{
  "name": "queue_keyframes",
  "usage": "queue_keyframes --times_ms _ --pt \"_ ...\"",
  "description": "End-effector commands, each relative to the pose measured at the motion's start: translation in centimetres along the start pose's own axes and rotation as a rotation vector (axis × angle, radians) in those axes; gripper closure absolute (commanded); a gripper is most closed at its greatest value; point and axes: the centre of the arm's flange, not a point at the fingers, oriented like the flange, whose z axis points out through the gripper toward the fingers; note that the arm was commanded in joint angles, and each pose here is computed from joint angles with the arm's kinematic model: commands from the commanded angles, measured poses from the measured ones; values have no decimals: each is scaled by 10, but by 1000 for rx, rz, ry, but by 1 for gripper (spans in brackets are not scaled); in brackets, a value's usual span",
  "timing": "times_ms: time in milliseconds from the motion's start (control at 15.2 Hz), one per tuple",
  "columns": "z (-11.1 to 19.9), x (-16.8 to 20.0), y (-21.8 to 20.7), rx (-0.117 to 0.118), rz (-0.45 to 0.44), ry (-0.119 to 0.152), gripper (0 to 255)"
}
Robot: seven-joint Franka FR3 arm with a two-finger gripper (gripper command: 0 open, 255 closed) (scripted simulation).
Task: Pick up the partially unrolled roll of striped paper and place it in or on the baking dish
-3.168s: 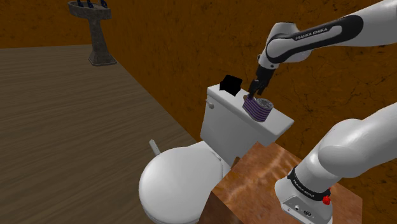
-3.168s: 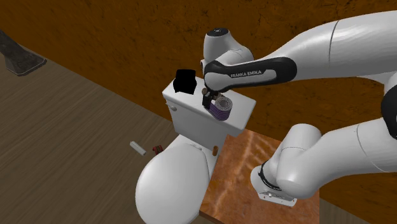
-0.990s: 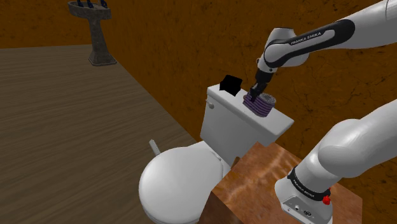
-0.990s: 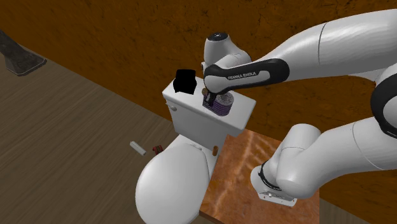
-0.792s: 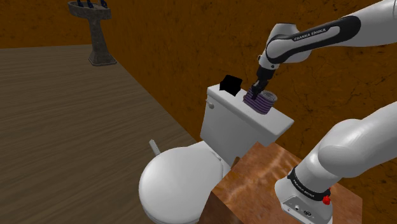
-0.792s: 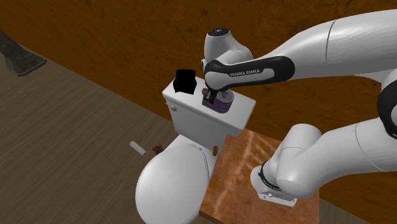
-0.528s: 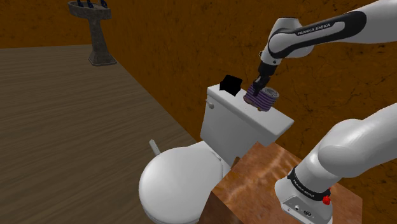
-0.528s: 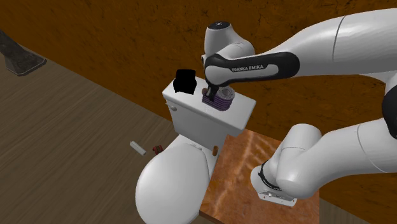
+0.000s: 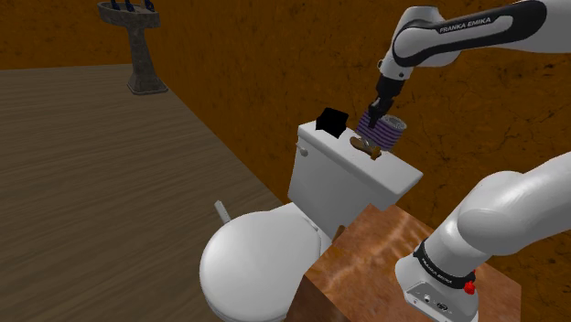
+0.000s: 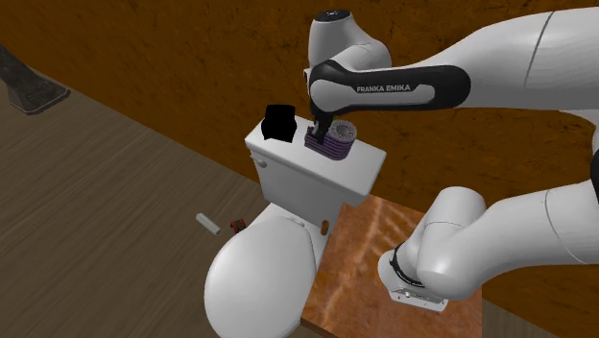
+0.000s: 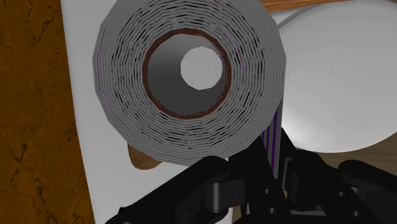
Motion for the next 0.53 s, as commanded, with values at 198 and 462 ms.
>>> queue_keyframes --times_ms 198,462 --pt "-27 -1 0 0 0 0 255" --pt "-48 -1 -1 0 0 0 255"
